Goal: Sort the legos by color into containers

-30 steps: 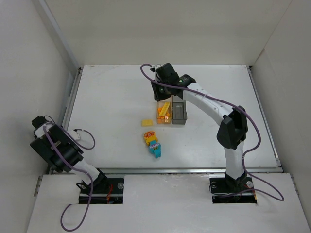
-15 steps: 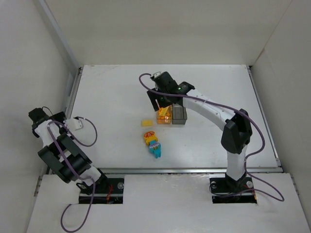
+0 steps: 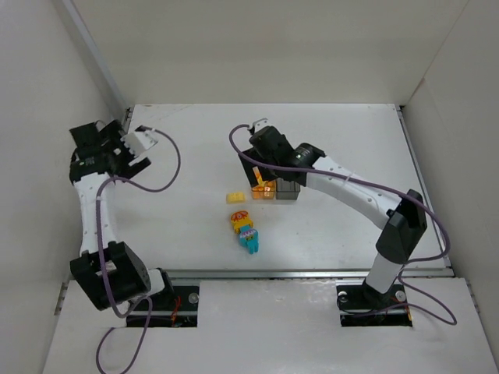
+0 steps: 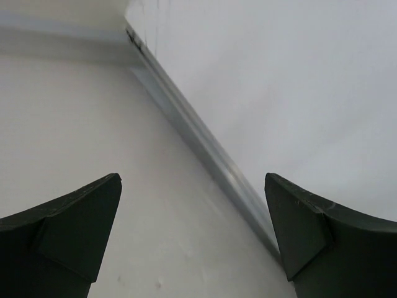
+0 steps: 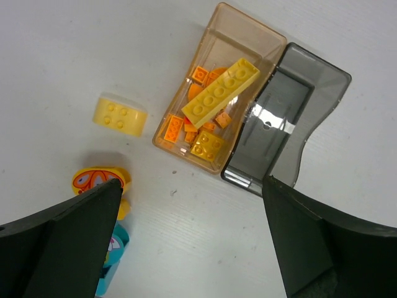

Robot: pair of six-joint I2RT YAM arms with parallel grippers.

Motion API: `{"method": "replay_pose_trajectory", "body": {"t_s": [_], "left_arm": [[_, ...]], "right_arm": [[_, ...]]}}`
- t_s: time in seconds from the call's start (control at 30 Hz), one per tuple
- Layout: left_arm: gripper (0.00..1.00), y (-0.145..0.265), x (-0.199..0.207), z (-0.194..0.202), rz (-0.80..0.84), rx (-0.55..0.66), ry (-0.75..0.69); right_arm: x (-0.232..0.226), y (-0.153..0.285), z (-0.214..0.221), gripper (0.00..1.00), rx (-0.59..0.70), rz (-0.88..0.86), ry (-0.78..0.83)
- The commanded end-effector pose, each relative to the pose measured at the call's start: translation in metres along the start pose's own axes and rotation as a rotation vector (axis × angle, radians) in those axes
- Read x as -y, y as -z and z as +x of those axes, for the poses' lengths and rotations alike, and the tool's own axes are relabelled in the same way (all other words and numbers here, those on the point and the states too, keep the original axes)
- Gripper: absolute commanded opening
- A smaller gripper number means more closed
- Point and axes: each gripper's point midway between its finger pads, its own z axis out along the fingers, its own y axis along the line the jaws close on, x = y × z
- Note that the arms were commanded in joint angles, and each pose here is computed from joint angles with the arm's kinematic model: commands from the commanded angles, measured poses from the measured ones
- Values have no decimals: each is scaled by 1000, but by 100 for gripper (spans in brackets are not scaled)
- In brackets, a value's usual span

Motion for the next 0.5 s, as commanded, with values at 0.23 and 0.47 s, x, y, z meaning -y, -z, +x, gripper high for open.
{"method": "replay_pose_trajectory", "body": {"t_s": [0.23,0.47], "left_arm": [[100,64,-80,-150,-532,234,741],[100,82,-40,-161,-356,362,989]], "right_arm": [[41,74,-7,100,120,244,-131],[-9,72,43,100,62,20,-121]]}}
